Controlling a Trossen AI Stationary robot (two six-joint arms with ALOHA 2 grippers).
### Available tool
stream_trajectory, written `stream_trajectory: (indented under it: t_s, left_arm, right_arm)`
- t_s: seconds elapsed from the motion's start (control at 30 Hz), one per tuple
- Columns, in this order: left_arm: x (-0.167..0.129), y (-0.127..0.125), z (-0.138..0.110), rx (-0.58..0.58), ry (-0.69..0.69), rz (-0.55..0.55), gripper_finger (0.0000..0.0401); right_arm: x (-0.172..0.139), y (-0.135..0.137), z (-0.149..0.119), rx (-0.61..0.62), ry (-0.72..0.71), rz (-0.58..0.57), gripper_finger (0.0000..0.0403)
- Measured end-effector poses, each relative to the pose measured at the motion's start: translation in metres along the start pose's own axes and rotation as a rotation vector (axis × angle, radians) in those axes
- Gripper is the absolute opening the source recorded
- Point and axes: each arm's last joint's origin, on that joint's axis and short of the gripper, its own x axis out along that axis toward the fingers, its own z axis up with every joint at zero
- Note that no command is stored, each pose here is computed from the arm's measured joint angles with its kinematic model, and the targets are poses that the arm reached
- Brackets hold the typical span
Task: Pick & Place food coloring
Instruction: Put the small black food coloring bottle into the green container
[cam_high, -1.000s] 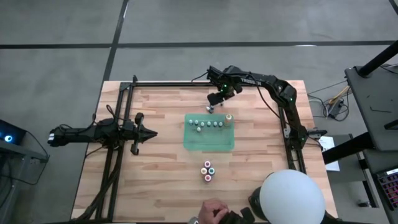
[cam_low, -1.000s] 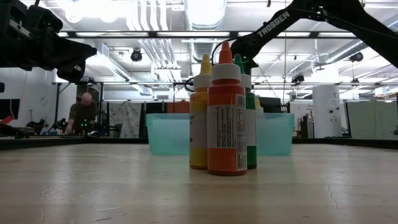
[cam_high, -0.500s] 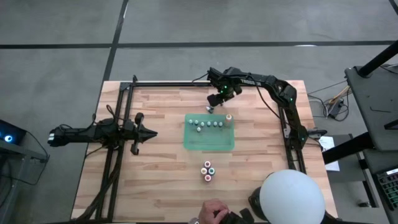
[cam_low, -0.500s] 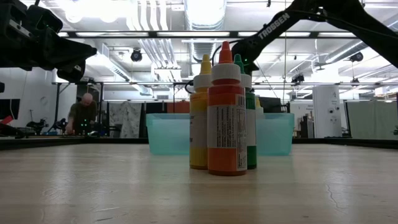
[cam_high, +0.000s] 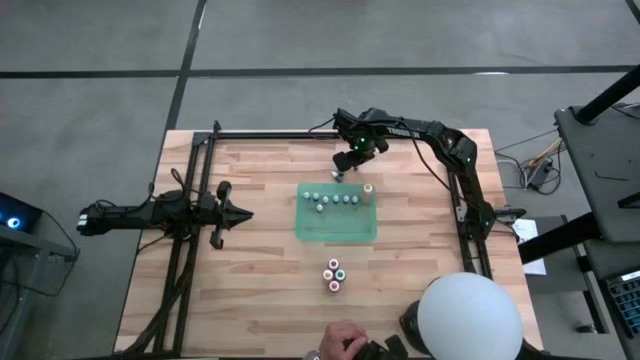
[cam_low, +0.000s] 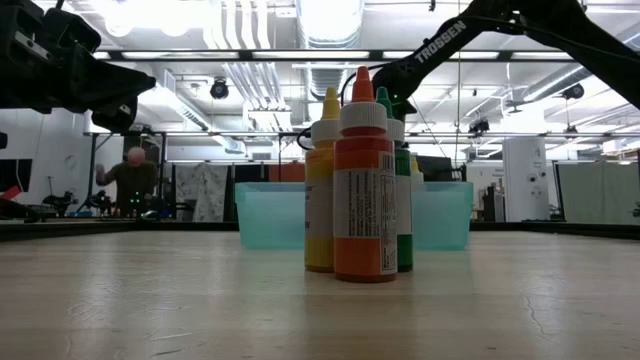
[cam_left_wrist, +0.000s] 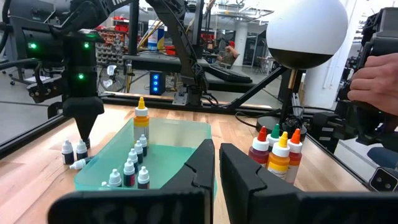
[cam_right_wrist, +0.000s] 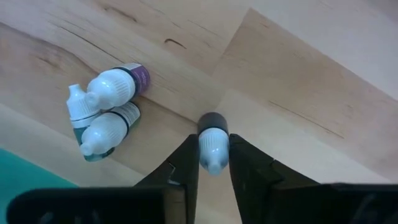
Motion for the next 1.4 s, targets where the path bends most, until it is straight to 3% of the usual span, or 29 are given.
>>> stream_trajectory:
  t_s: [0.33, 0.77, 1.13, 1.4]
  left_arm:
    - [0.000, 0.000, 0.000, 0.000, 0.000, 0.000, 0.0000]
    - [0.000, 0.000, 0.000, 0.000, 0.000, 0.001, 0.0000]
    - [0.000, 0.000, 0.000, 0.000, 0.000, 0.000, 0.0000]
    - [0.000, 0.000, 0.000, 0.000, 0.000, 0.000, 0.0000]
  right_arm:
    - [-0.005, 0.002, 0.000, -0.021, -0.003, 0.002, 0.0055]
    - [-0.077, 0.026, 0.005, -0.217, -0.074, 0.033, 0.0055]
    - [-0.118, 0.065, -0.018, -0.359, -0.100, 0.059, 0.0054]
    - [-0.115, 0.084, -0.035, -0.465, -0.076, 0.059, 0.0054]
